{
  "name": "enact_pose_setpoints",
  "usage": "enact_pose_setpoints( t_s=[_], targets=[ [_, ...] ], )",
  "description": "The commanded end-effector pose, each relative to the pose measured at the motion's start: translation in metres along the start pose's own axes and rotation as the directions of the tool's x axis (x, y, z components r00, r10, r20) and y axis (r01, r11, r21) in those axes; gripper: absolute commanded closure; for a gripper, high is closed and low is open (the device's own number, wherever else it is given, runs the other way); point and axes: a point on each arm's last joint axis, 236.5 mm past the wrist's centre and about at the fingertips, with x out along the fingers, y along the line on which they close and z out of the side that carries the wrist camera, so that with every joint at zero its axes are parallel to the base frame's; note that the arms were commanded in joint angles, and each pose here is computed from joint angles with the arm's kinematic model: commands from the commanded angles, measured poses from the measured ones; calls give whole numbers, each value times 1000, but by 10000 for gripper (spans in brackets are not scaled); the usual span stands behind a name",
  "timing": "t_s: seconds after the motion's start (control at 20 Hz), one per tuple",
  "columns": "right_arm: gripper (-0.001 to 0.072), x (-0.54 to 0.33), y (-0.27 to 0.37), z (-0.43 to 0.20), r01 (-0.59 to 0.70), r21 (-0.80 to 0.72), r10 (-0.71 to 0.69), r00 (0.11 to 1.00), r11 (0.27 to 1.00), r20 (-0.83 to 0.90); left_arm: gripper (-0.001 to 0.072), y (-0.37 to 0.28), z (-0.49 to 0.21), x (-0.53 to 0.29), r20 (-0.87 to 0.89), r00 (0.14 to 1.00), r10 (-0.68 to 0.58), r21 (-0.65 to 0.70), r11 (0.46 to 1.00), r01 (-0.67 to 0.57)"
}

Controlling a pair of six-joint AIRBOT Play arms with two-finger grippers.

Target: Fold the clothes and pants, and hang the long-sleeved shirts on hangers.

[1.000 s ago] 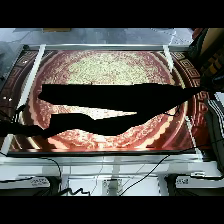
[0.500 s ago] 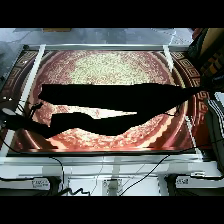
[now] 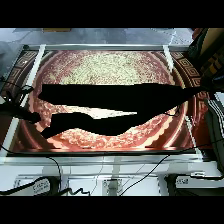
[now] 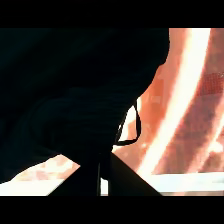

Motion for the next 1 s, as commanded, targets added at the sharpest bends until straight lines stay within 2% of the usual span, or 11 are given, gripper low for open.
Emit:
enact_pose_setpoints(
  t_s=[0.0,0.05,0.2,0.35,0.5,0.6,0.8,0.9,0.95],
  targets=[
    [694,0,0,0,1,0,-1,1000,1000,-1,178,-3,-16,13,-58,998,-17,-25,1000,15],
    [693,0,0,0,1,0,-1,1000,1000,-1,204,-11,-23,25,-82,995,-55,-18,998,53],
    [694,0,0,0,2,-1,-2,1000,1000,-1,206,-33,-36,52,-147,977,-152,3,988,154],
    [693,0,0,0,2,-1,-2,1000,1000,1,205,-57,-35,59,-172,956,-239,98,961,258],
    [694,0,0,1,2,0,-2,1000,1000,2,202,-63,-28,64,-176,956,-235,190,945,267],
    [693,0,0,1,1,0,-1,1000,1000,2,202,-61,-18,67,-149,968,-204,217,948,233],
    [693,0,0,0,1,0,-1,1000,1000,0,207,-72,-16,77,-169,960,-225,271,925,265],
    [693,0,0,0,1,0,-1,1000,1000,-1,294,-78,-16,85,-190,952,-240,279,916,287],
    [693,0,0,0,1,0,-1,1000,1000,-1,394,-82,-17,89,-202,947,-249,282,911,300]
  ],
)
